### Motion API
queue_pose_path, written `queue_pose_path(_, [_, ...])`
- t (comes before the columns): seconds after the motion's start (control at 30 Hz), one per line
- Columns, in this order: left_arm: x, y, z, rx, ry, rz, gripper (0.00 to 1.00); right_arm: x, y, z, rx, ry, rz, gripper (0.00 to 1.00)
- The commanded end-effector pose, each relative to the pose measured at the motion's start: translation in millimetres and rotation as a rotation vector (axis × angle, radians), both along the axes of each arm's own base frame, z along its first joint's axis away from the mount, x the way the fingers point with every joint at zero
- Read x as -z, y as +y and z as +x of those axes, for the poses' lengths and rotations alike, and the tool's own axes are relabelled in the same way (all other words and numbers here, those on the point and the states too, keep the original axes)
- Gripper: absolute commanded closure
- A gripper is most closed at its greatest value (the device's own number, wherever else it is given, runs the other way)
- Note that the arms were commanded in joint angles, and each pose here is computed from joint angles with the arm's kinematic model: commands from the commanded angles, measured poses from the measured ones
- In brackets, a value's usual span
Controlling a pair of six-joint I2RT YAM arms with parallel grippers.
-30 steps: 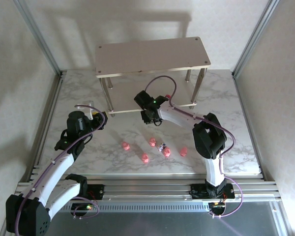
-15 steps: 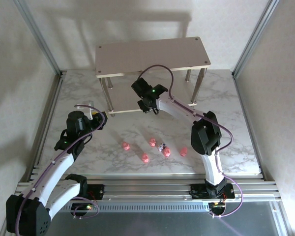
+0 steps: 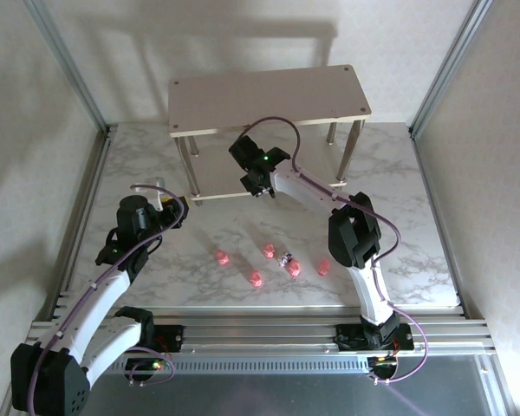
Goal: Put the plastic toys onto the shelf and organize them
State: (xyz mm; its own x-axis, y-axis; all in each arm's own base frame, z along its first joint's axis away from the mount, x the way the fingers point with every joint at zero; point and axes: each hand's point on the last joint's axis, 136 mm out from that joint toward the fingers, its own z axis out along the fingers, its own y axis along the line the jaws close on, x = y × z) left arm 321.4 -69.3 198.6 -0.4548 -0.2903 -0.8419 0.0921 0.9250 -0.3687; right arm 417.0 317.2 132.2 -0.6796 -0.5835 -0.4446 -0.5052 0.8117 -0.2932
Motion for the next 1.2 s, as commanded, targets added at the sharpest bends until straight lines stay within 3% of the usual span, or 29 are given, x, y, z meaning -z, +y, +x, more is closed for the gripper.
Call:
queue_pose_path(0.0, [-5,2,1,0.002,-0.026,-0.005,0.55,5,2,13,-0.002,-0.013,-0.005,0.85])
queue_pose_path(0.53, [-2,3,2,-0.006,-0.013,-0.001,0.55,16,-8,37,0.029,-0.008,0.013,0.85])
queue_pose_path(1.17, [-1,3,2,-0.004,-0.006,-0.001,0.55,25,-5,34,0.012,0.044,0.045,0.8])
